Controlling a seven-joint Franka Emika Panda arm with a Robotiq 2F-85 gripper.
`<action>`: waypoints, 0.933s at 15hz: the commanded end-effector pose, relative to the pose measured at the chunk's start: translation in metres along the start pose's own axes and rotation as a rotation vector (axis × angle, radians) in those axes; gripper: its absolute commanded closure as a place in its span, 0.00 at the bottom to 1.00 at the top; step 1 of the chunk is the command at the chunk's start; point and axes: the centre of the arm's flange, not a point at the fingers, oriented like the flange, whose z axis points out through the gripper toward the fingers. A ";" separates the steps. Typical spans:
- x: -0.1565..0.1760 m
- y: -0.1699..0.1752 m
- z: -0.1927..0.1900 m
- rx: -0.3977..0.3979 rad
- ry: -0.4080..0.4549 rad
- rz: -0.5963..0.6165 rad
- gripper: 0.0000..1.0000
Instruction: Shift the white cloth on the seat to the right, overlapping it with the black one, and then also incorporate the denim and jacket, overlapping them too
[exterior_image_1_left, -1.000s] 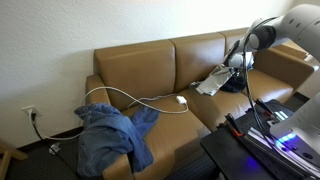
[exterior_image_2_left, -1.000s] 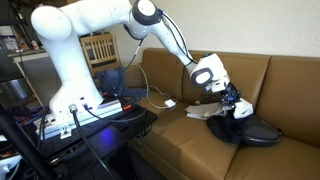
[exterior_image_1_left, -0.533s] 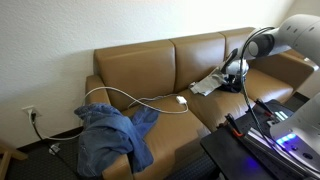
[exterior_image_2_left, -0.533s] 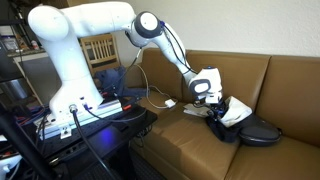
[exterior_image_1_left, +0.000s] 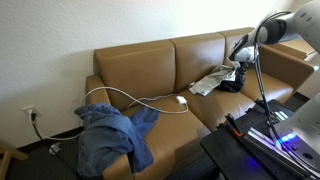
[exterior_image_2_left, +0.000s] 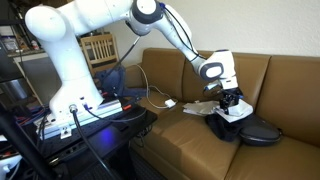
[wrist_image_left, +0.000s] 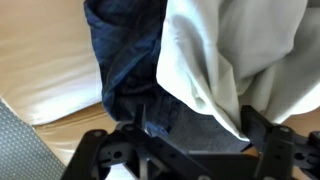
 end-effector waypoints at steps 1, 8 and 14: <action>-0.007 0.020 -0.073 -0.004 -0.081 -0.177 0.00; -0.100 0.016 -0.137 0.276 -0.138 -0.498 0.00; -0.169 -0.017 -0.101 0.328 -0.127 -0.592 0.00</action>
